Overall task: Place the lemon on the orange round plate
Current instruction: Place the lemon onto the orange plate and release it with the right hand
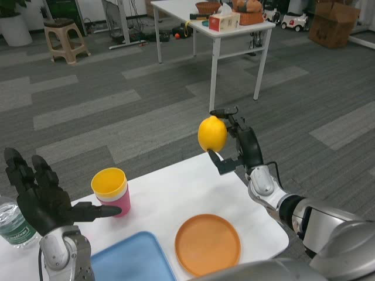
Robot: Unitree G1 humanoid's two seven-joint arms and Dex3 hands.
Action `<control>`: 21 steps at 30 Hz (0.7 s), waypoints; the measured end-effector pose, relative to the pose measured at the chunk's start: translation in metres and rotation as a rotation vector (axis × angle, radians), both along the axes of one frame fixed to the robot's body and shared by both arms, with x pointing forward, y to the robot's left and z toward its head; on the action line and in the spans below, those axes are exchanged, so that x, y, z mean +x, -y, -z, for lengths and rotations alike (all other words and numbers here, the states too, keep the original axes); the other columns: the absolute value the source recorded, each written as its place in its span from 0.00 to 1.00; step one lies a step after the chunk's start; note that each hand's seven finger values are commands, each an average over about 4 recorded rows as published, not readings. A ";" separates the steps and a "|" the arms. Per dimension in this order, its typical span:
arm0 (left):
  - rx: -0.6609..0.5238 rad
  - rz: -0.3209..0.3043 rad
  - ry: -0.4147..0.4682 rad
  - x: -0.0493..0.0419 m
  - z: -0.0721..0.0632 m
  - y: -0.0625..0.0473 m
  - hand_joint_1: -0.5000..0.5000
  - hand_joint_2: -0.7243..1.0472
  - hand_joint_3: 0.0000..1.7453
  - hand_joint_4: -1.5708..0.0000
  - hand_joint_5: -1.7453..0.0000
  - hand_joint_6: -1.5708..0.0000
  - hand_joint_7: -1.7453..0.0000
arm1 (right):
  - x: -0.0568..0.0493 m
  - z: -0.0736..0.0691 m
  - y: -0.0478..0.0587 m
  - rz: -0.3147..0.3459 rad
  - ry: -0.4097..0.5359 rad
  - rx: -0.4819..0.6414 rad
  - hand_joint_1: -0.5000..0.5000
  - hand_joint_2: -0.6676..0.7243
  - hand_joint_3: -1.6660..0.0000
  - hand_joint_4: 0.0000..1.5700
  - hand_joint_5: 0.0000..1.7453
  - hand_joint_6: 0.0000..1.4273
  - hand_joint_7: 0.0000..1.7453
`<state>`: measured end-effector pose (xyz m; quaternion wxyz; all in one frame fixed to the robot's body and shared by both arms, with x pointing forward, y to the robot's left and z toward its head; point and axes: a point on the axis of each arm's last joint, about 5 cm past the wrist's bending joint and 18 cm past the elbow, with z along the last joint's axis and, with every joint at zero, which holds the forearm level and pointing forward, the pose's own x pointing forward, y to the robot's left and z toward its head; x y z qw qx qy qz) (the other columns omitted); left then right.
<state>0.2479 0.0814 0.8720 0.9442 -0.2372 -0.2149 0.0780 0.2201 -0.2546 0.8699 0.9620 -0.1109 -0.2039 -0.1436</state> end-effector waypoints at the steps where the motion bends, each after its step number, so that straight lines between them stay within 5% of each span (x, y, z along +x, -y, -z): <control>1: 0.000 0.000 0.000 0.0000 0.000 0.000 0.00 0.00 0.05 1.00 1.00 1.00 0.96 | 0.000 0.000 0.000 -0.004 -0.002 -0.002 0.31 0.23 0.14 0.40 0.75 0.24 0.66; 9: 0.000 -0.002 0.001 0.0002 0.000 0.000 0.00 0.00 0.05 1.00 1.00 1.00 0.96 | -0.009 -0.001 0.008 -0.138 -0.062 -0.064 0.32 0.23 0.14 0.38 0.78 0.25 0.71; 16: 0.003 -0.003 0.002 0.0005 0.000 -0.001 0.00 0.01 0.05 1.00 1.00 1.00 0.96 | -0.034 0.006 0.014 -0.267 -0.193 -0.119 0.29 0.27 0.17 0.34 0.78 0.21 0.72; 21: 0.012 -0.004 0.002 0.0009 0.000 -0.004 0.00 0.03 0.05 1.00 1.00 1.00 0.96 | -0.055 0.015 0.018 -0.300 -0.285 -0.135 0.29 0.28 0.19 0.30 0.83 0.16 0.73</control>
